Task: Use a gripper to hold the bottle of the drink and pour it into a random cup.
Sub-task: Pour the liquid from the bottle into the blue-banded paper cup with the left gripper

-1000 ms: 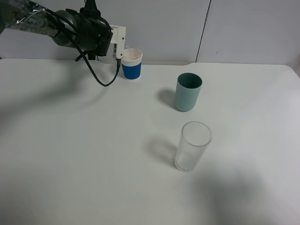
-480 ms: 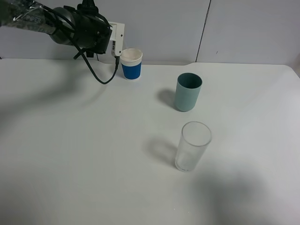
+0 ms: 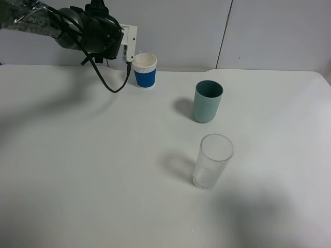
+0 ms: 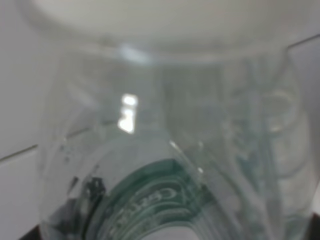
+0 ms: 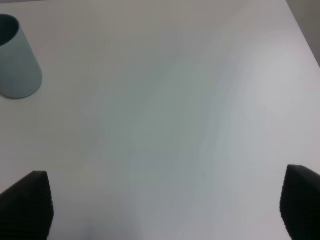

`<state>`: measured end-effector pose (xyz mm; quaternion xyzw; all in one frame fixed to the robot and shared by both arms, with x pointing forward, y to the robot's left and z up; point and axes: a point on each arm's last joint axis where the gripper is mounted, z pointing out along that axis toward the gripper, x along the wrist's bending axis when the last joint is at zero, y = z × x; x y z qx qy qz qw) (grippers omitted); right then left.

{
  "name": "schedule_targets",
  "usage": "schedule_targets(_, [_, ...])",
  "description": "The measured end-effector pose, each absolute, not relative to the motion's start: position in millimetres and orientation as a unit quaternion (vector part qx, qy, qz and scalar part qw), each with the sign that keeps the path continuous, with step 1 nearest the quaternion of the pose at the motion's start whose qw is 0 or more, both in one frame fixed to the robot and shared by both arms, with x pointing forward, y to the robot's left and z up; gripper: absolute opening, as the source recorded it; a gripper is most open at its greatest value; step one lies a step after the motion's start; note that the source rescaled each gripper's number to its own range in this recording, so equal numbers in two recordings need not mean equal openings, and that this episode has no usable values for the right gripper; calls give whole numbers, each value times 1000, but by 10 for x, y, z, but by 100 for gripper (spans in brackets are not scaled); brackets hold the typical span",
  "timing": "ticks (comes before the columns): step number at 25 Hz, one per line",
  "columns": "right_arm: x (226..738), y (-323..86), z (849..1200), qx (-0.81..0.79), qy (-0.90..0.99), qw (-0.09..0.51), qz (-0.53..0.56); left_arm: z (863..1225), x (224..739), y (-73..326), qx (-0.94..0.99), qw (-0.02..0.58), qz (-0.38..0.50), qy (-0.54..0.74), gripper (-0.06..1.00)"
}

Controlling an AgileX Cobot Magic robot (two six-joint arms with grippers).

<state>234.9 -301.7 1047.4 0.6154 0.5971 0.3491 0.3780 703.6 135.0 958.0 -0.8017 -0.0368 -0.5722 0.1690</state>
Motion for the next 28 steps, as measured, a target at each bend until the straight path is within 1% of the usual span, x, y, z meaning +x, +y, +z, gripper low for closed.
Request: schedule_targets(28, [2349, -3017, 10474, 615, 597, 378, 349, 9586, 7034, 1362, -800, 186, -570, -25, 7])
